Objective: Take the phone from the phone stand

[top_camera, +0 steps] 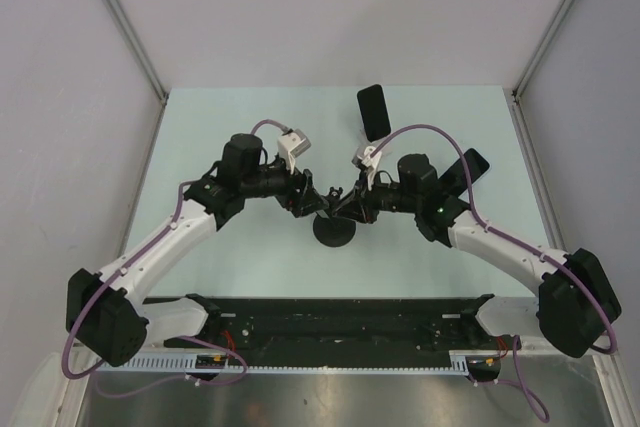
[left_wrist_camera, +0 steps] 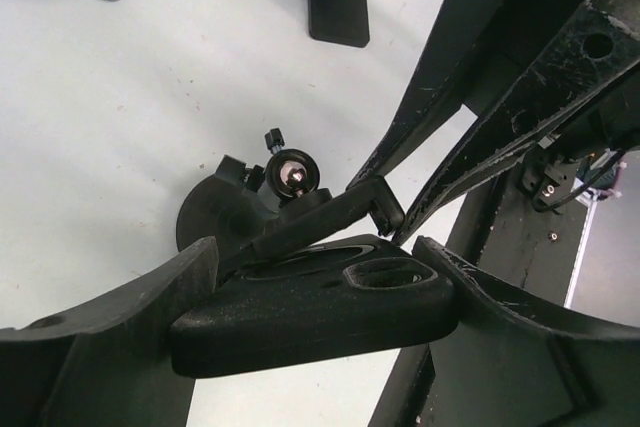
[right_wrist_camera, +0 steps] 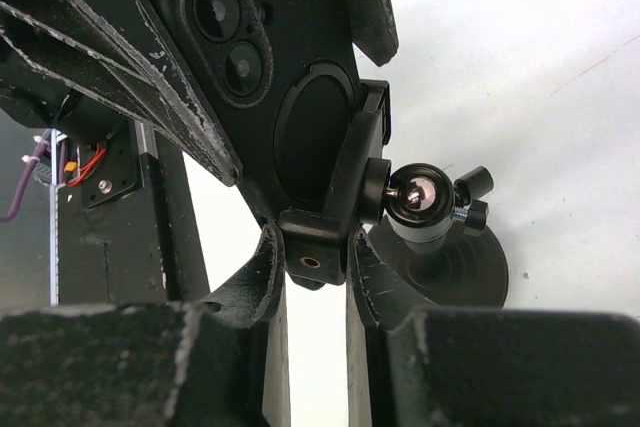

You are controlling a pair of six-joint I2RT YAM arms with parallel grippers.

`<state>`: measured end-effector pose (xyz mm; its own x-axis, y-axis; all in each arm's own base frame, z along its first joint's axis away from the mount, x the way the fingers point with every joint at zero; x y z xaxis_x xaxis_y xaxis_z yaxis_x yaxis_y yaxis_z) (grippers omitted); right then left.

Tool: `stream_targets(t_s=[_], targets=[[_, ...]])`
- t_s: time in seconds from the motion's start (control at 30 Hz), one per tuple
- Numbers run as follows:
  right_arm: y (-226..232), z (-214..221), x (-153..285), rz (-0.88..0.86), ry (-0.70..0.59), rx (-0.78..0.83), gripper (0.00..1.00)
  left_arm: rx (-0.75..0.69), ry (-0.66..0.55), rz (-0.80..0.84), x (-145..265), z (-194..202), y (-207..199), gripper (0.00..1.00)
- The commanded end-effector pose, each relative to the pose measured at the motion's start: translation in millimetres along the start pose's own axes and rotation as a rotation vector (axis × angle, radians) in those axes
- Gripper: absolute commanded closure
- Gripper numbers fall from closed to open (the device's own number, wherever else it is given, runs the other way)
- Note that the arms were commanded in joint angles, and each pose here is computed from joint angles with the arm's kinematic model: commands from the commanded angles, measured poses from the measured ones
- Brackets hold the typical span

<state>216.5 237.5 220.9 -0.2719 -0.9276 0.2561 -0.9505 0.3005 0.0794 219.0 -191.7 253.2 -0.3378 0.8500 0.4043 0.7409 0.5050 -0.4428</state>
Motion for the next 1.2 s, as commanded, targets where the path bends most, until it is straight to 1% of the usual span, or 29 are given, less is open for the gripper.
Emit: stream_targets(t_s=[0.0, 0.2, 0.37, 0.53, 0.77, 0.83, 0.93, 1.0, 1.03, 1.07, 1.1, 1.17], targets=[[-18.2, -8.9, 13.7, 0.107, -0.014, -0.02, 1.0, -0.13, -0.02, 0.179, 9.0, -13.8, -20.4, 1.0], [-19.9, -10.0, 13.7, 0.125, -0.019, -0.011, 1.0, -0.158, -0.017, 0.27, 12.2, -15.0, -32.4, 1.0], [-19.8, -10.8, 10.5, 0.17, -0.015, 0.001, 1.0, -0.157, -0.032, 0.256, 13.0, -21.4, -38.6, 1.0], [-21.7, -12.1, 3.0, 0.277, -0.012, 0.03, 1.0, -0.128, -0.06, 0.214, 12.1, -31.8, -46.7, 1.0], [-19.1, -14.2, -8.4, 0.327, -0.03, 0.053, 1.0, -0.097, -0.124, 0.232, 18.7, -45.8, -78.4, 1.0], [-19.1, -15.2, -8.9, 0.337, -0.034, 0.056, 1.0, -0.08, -0.149, 0.234, 25.8, -49.6, -85.1, 1.0], [-19.2, -16.1, -9.1, 0.357, -0.036, 0.058, 1.0, -0.058, -0.211, 0.195, 39.1, -57.6, -90.9, 1.0], [-18.6, -16.6, -9.2, 0.362, -0.037, 0.061, 0.94, -0.044, -0.255, 0.152, 45.9, -62.7, -91.7, 1.0], [-17.8, -17.3, -8.5, 0.362, -0.038, 0.062, 0.84, -0.036, -0.281, 0.143, 52.2, -64.9, -94.2, 1.0], [-16.9, -19.4, -7.5, 0.363, -0.044, 0.063, 0.79, -0.028, -0.292, 0.135, 54.8, -65.1, -94.9, 1.0], [-15.1, -20.4, -6.6, 0.362, -0.047, 0.066, 0.66, -0.019, -0.31, 0.112, 57.6, -66.2, -93.3, 1.0], [-12.7, -24.8, -1.6, 0.371, -0.051, 0.093, 0.54, 0.004, -0.337, 0.096, 64.7, -66.9, -93.9, 1.0]])
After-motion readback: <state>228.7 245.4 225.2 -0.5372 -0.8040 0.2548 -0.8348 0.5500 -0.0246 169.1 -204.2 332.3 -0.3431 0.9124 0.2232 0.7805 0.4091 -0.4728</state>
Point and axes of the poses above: each gripper's point midway between its finger pads, its own x axis back along the fingers, its own y axis along the line the jaws close on, z = x × y, the point moved 8 cm from there along x, back along the fingers, and after that the axes turned 9 degrees about x, right-handed, at the moved point
